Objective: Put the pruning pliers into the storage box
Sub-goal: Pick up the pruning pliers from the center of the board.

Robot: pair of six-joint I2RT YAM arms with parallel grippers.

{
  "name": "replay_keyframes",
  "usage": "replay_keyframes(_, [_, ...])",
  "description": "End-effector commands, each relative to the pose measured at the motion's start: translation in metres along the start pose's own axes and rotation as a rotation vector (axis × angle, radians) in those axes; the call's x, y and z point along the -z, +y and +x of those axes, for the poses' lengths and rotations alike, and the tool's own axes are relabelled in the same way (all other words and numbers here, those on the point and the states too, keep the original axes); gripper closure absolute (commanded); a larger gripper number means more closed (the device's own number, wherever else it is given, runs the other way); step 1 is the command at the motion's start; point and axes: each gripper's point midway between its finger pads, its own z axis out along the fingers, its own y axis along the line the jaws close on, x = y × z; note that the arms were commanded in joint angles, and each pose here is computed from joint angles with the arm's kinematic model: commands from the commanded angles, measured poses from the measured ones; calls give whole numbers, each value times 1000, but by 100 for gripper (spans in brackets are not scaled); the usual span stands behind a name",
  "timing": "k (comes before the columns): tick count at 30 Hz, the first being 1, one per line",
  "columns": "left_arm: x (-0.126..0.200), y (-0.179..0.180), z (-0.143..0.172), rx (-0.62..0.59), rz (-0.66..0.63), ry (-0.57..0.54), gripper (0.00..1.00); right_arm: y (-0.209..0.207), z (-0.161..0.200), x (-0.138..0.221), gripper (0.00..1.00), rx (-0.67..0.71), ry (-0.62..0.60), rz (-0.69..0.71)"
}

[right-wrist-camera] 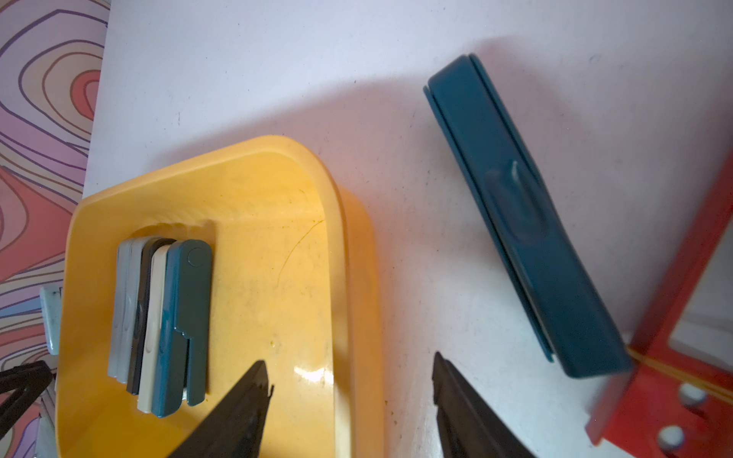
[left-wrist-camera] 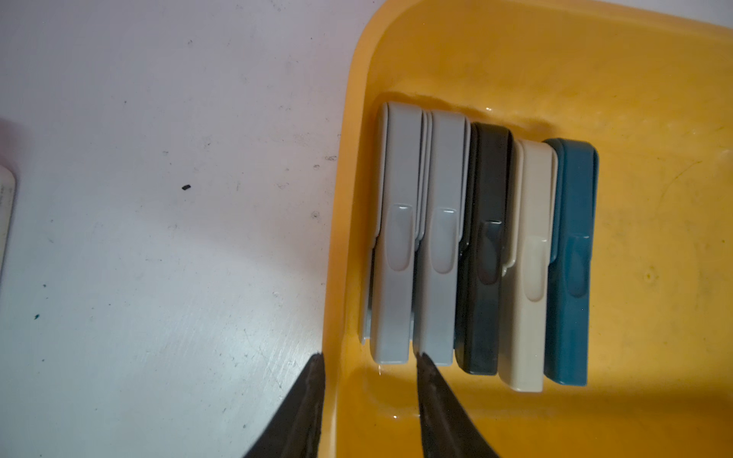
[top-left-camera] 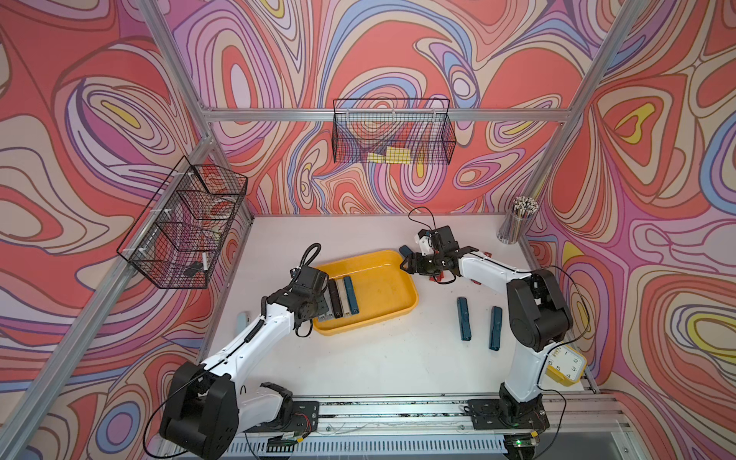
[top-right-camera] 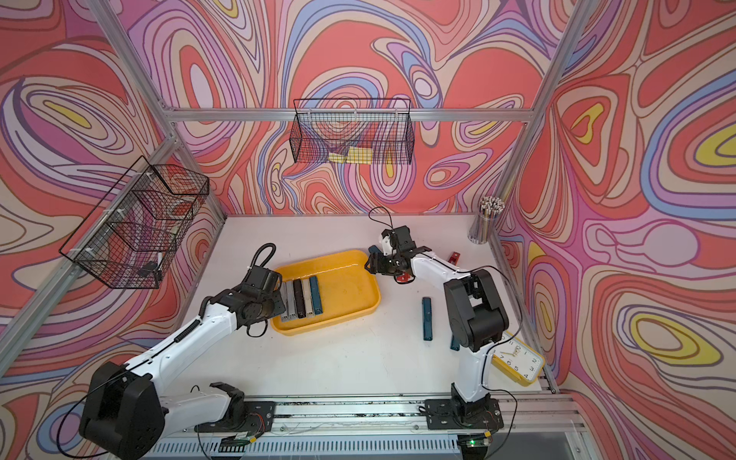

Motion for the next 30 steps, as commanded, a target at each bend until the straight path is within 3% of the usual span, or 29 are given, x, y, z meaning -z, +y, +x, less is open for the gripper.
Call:
replay_keyframes(1, [0, 2, -2, 8, 21, -13, 61, -8, -12, 15, 30, 66, -20, 78])
replay_keyframes(7, [3, 1, -2, -16, 55, -9, 61, -23, -44, 34, 28, 231, -72, 227])
replay_keyframes(14, [-5, -6, 5, -37, 109, 42, 61, -37, -84, 22, 30, 358, -82, 210])
replay_keyframes(30, [11, 8, -4, -59, 76, 33, 57, -57, -63, -25, 42, 350, 24, 148])
